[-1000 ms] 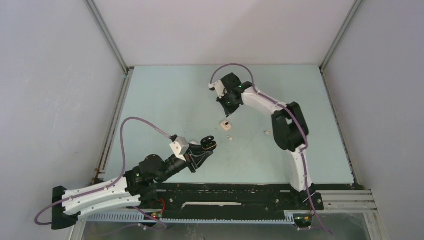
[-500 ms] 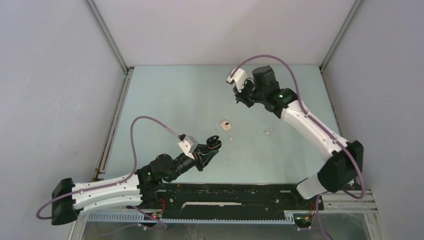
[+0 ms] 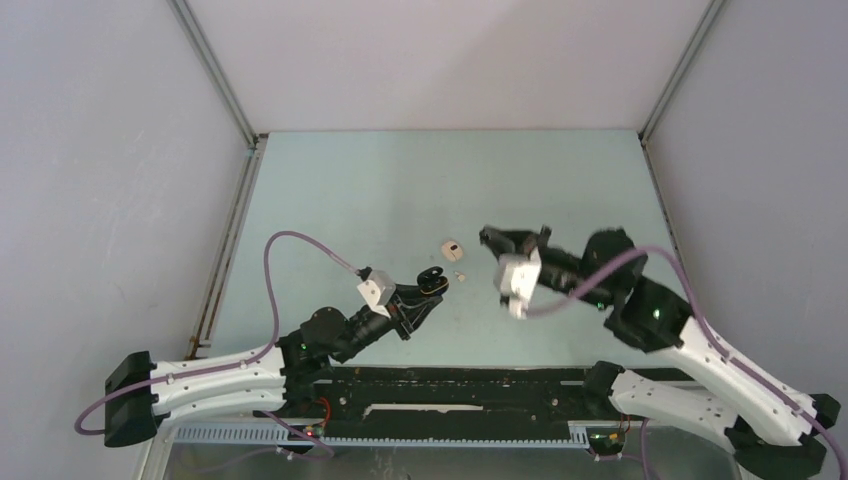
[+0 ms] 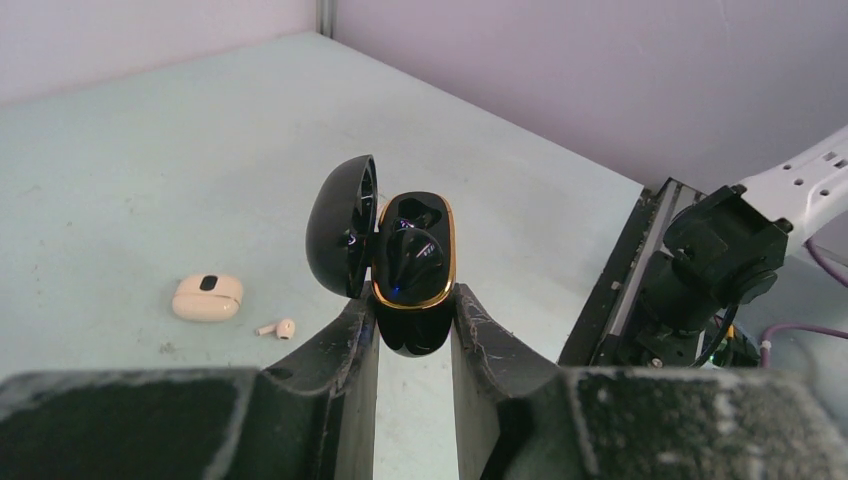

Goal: Insert the wireless bluetooth earbuds into the charging case
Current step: Pick up the earbud from the center of the board, then place the earbud in the charging case.

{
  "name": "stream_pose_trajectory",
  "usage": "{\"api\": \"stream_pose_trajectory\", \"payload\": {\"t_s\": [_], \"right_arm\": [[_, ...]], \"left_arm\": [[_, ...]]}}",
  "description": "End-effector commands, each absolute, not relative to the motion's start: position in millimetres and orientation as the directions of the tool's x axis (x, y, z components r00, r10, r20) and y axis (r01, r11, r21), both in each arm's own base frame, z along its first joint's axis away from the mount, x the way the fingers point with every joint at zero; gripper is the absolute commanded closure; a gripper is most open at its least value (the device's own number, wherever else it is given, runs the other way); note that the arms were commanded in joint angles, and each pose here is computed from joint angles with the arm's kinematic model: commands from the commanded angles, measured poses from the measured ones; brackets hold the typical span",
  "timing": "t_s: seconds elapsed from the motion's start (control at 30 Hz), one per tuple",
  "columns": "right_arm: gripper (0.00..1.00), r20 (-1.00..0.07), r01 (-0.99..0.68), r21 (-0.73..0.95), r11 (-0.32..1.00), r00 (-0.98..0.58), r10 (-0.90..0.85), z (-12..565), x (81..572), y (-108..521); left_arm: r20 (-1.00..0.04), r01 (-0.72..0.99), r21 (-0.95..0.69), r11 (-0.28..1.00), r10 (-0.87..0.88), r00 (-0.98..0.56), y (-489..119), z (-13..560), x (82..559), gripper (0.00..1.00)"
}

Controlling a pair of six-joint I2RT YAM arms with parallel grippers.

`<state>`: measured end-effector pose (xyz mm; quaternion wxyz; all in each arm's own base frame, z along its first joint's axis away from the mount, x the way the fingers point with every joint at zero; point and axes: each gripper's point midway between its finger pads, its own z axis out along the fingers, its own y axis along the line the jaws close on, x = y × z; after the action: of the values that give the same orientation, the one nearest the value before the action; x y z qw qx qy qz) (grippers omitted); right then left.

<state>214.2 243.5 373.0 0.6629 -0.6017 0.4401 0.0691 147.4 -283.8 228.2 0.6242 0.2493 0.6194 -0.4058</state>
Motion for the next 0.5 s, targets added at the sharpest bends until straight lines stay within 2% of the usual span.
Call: {"api": "stream_pose_trajectory", "payload": {"t_s": [0.0, 0.1, 0.47], "right_arm": [[1.00, -0.342, -0.284, -0.938, 0.199, 0.851, -0.397, 369, 183, 257], [1.00, -0.242, -0.186, -0.964, 0.188, 0.909, -0.339, 360, 159, 267], [1.00, -0.273, -0.232, -0.957, 0.172, 0.922, -0.276, 343, 148, 292]], "left_arm": [[-0.964, 0.851, -0.160, 0.500, -0.266, -0.025, -289, 264, 142, 0.97], [-0.971, 0.870, -0.133, 0.475, -0.240, -0.018, -293, 262, 137, 0.97], [-0.980, 0.891, -0.062, 0.449, -0.195, 0.030, -294, 257, 132, 0.97]]}}
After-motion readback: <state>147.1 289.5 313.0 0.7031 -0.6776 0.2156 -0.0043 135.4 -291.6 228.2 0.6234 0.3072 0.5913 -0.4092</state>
